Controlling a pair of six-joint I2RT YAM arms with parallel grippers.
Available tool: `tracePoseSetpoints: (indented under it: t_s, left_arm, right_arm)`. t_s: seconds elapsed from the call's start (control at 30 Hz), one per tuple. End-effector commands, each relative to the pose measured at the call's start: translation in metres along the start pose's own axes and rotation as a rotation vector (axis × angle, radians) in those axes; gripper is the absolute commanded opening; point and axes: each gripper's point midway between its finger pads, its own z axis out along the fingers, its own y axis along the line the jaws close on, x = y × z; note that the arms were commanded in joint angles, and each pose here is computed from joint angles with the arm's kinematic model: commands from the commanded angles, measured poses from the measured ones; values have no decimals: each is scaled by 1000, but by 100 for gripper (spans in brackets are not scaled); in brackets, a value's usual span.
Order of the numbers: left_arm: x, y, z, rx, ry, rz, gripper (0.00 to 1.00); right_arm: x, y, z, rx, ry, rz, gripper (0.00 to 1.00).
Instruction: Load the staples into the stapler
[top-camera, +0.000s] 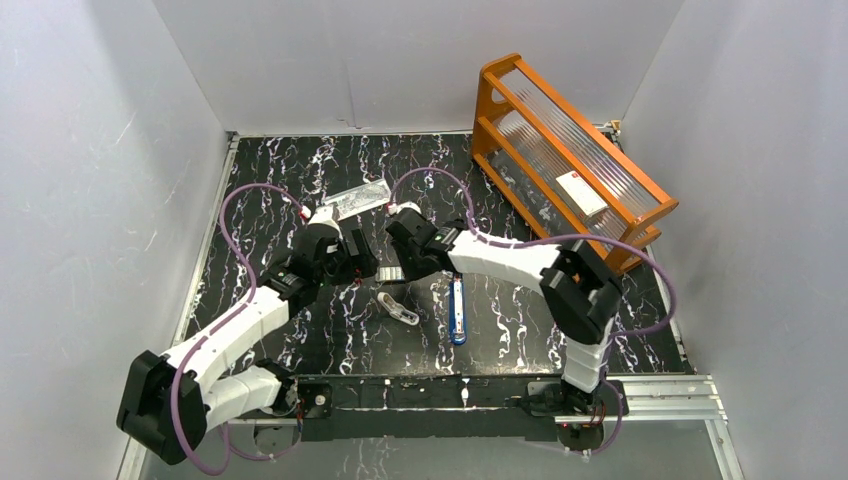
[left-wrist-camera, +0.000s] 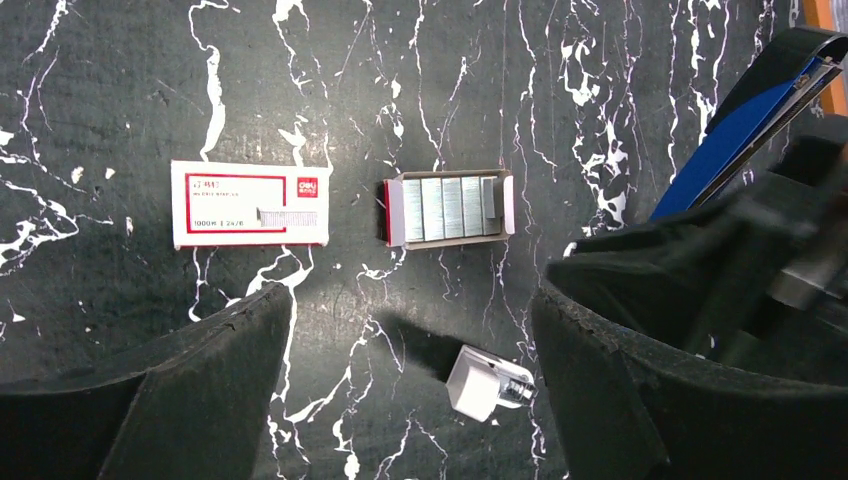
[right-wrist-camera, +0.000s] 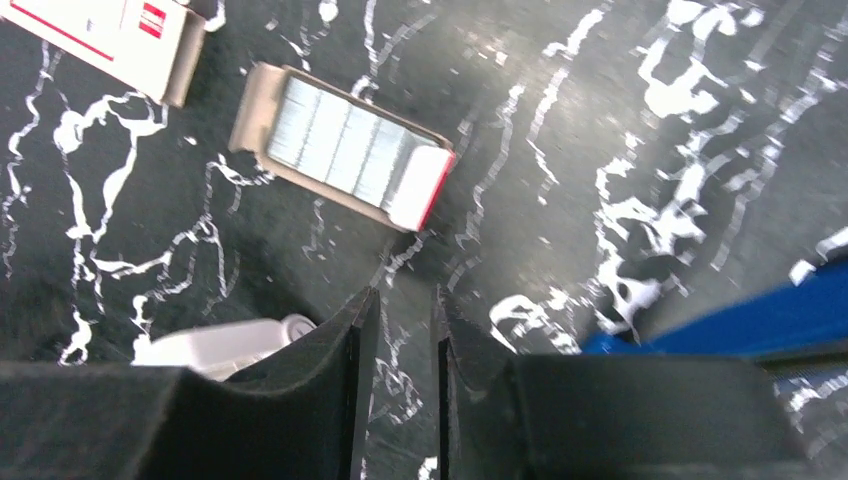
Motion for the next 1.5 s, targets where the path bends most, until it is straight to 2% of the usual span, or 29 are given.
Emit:
tracePoseSetpoints:
  t_s: [0.0,0.13,0.4,0.63,0.97,1.47]
  left_arm:
    - [-10,-1,-10,-6,-34,-33,87]
    - [-6,1,-8,-3,-29,-30,87]
    - [-3,7,-4,-27,-19,11,87]
    - [-6,9,-3,-36,-38,17,87]
    - [-4,8,1,-37,-27,19,87]
    - [-2,9,2,-39,-20,26,87]
  right_arm:
    - [-36,37,5,-142,-57,-9,30]
    - [-44,49,24,-168,-55,-1,27]
    - [-39,39,50,-58,4,23,29]
    - [-41,24,43,18,-31,52,29]
    - [-34,6,40,104,-14,57,30]
    - [-41,1,26,109,-87,99,32]
